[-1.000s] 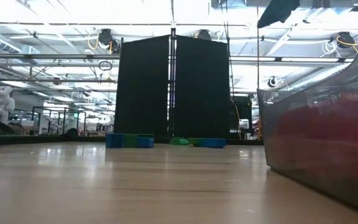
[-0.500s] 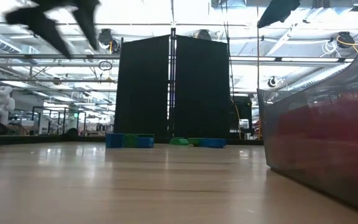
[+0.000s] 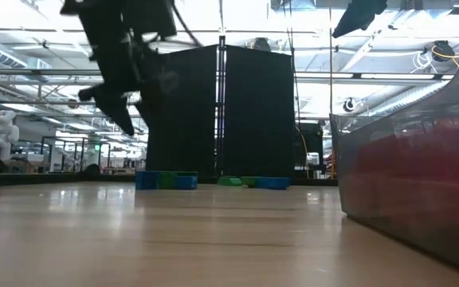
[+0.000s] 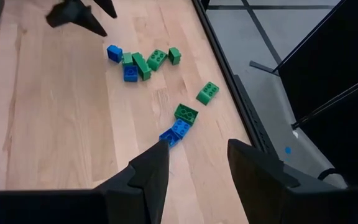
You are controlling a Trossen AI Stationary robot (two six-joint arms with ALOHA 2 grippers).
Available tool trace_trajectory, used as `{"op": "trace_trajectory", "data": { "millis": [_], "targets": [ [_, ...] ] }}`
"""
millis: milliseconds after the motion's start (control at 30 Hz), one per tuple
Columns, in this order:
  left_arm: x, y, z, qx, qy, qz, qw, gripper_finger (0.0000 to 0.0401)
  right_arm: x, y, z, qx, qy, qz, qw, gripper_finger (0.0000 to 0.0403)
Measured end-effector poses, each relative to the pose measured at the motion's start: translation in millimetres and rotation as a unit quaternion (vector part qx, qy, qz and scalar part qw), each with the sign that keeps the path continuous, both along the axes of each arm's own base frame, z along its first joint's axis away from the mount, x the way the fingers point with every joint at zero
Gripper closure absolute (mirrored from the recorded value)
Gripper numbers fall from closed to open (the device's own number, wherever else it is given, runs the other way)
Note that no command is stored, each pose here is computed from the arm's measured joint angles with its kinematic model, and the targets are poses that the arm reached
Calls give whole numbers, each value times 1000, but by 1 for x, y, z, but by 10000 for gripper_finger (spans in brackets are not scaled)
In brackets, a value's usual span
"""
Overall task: Sort blocks
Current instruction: Put the blue game piece into the right black bin
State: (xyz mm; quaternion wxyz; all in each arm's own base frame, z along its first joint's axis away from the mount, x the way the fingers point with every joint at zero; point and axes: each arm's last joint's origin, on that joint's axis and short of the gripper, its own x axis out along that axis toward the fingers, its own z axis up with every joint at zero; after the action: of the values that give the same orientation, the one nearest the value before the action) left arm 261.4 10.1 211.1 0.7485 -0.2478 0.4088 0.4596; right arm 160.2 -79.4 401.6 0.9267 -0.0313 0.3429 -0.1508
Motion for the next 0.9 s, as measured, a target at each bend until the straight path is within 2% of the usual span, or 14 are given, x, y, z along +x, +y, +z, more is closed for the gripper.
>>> {"op": "trace_trajectory", "data": {
  "millis": [100,267,367,567,800,900],
  "targets": [
    [-8,8,-18,-6,15,10,1000,119,0,0,0,0,0,0,1000,243],
    [-7,18,-34,-16,-19,0,1000,119,0,0,0,1,-2,-2,1000,243],
    [-3,22,-37,-23,-49,-23,998,119,0,0,0,2,-2,-3,1000,243],
    [-4,31,-46,-32,-34,-28,998,119,0,0,0,20,-10,-18,1000,243],
    [17,34,-75,-79,-37,-73,993,119,0,0,0,20,-11,-19,1000,243],
    [20,34,-90,-87,-20,-68,994,119,0,0,0,20,-11,-19,1000,243]
  ]
}}
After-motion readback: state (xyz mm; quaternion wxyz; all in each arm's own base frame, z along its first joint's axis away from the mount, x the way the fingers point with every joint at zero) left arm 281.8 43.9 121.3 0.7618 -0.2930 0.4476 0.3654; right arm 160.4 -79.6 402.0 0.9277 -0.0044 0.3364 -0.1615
